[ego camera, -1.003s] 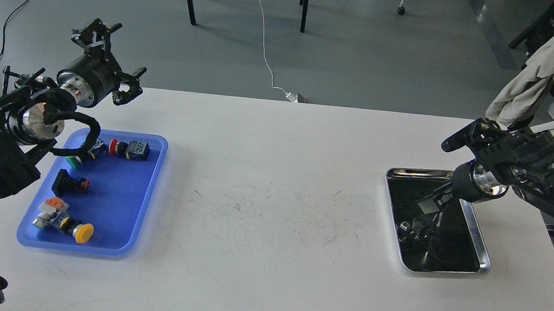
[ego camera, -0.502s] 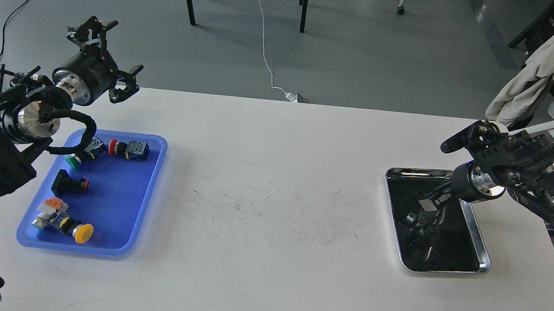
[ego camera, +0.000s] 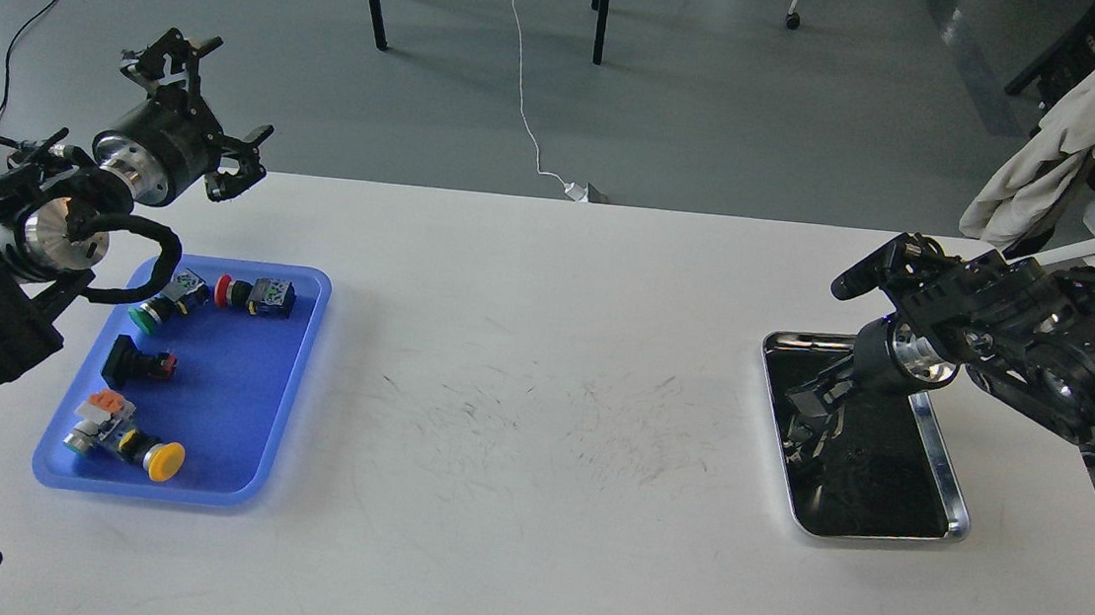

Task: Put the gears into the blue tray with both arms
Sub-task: 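Close the right gripper on the small black part in the steel tray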

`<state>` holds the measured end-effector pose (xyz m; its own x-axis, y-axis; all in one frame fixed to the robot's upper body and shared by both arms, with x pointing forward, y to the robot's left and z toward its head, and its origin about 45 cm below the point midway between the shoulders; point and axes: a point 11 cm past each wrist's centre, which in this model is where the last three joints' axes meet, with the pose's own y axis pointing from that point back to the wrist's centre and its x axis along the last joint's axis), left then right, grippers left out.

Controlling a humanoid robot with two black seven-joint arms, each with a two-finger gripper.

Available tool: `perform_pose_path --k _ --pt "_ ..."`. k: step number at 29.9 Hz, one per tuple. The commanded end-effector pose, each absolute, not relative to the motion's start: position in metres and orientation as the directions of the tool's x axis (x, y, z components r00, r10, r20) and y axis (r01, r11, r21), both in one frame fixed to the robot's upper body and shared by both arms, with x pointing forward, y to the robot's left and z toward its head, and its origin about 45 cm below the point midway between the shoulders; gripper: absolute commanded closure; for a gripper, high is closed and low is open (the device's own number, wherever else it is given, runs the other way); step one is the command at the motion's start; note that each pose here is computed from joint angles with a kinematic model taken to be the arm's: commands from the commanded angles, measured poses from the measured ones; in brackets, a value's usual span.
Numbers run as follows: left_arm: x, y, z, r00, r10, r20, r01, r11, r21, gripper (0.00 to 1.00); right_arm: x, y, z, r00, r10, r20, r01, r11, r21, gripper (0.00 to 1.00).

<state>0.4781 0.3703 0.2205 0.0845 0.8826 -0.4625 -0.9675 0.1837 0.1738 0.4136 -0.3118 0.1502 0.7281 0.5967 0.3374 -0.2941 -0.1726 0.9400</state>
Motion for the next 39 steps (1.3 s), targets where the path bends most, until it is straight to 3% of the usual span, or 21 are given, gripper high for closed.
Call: perform_pose_path --k 1,27,34,39 --pt "0.478 0.370 0.221 0.085 0.883 -0.461 -0.967 0.184 0.174 0.00 0.415 -0.316 0.153 0.731 0.592 0.339 -0.301 -0.167 0.939 0.31" --pt "0.477 0.374 0.222 0.086 0.883 -0.461 -0.968 0.183 0.171 0.00 0.415 -0.334 0.148 0.746 0.585 0.318 -0.307 -0.122 0.944 0.59" --pt "0.477 0.374 0.222 0.089 0.883 -0.461 -0.968 0.186 0.169 0.00 0.413 -0.331 0.146 0.742 0.593 0.312 -0.298 -0.126 0.946 0.72" --pt "0.477 0.375 0.222 0.088 0.883 -0.460 -0.968 0.185 0.169 0.00 0.411 -0.332 0.144 0.739 0.606 0.294 -0.288 -0.110 0.951 0.90"
